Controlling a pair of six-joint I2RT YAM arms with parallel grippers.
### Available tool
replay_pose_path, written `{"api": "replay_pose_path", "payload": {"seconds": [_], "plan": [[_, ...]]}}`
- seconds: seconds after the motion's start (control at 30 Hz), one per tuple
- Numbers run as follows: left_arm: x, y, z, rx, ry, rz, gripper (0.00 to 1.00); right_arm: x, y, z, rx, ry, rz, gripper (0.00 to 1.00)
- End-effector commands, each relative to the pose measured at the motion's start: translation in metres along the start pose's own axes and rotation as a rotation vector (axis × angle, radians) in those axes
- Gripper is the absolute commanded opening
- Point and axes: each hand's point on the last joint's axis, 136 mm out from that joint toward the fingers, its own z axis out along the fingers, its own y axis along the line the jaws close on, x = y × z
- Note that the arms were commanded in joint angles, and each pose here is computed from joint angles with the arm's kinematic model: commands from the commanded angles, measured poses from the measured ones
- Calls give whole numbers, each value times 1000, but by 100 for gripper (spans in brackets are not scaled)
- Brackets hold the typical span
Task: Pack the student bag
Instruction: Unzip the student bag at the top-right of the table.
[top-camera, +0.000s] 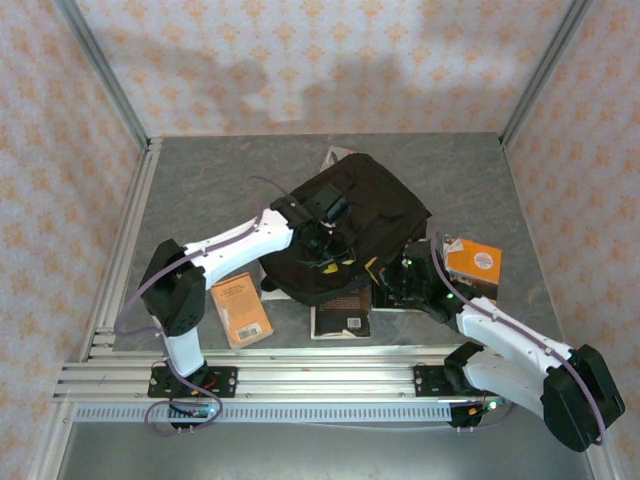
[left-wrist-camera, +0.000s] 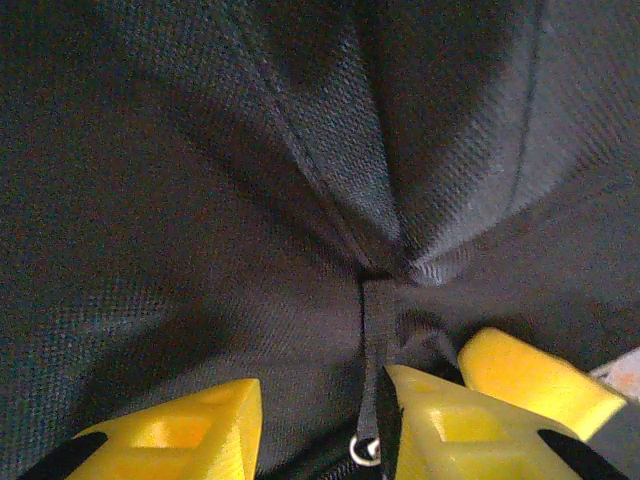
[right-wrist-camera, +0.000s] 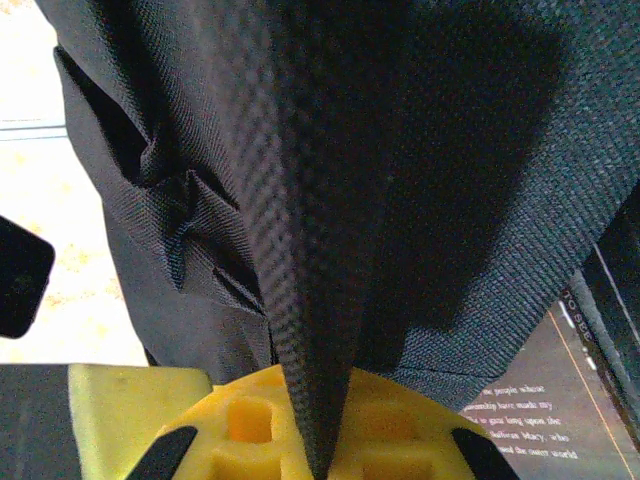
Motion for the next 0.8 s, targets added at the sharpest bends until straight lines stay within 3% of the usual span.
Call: {"api": "replay_pose_path", "payload": {"seconds": [0.0,0.57,0.77], "plan": [[3,-18,-6,88,7,70,38,-9,20,-6,-88,-58,-50,0],[-2,-21,31,68,65,85,39,-8,30,-6,-138,-54,-65,0],[-5,-21,33,58,59,102,19,-9,31,-6,-135,-60,-68,0]]}}
